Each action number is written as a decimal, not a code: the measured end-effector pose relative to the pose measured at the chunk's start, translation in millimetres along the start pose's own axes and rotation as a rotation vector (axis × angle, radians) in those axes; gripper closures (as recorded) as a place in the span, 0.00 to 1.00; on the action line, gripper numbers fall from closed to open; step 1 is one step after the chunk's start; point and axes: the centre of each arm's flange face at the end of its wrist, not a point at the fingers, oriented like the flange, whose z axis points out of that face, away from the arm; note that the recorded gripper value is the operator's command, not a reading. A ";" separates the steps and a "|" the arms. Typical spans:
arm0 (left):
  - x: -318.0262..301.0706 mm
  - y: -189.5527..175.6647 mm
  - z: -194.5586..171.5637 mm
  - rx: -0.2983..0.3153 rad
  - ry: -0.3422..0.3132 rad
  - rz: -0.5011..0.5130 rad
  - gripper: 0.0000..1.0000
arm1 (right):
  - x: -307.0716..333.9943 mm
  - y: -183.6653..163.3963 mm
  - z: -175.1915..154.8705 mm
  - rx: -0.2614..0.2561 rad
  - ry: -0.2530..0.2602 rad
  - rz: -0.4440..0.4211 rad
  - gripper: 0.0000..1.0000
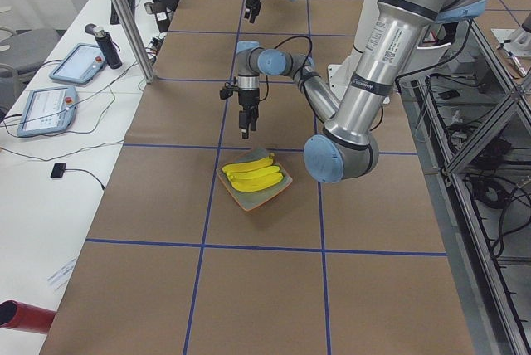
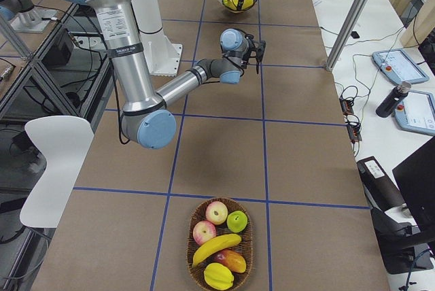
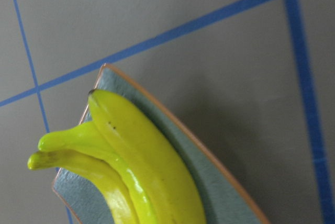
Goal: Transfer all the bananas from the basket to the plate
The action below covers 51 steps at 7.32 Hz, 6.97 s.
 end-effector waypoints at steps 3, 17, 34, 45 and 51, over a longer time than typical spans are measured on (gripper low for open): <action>24.0 3.4 -52.2 0.083 0.225 -0.036 0.00 | 128.1 -38.9 -97.0 0.104 0.185 -0.077 0.00; 30.7 2.0 -55.9 0.107 0.284 -0.098 0.00 | 548.1 -117.6 -409.8 -0.164 0.574 -0.736 0.03; 37.6 -3.0 -56.6 0.146 0.335 -0.132 0.00 | 577.4 -163.6 -419.4 -0.210 0.406 -0.664 1.00; 59.8 -17.0 -89.7 0.298 0.680 -0.249 0.00 | 90.7 -216.0 -242.2 -0.099 0.246 -0.230 1.00; 80.7 -22.7 -149.3 0.286 0.838 -0.362 0.00 | -74.9 -27.0 -2.1 0.018 0.060 -0.040 1.00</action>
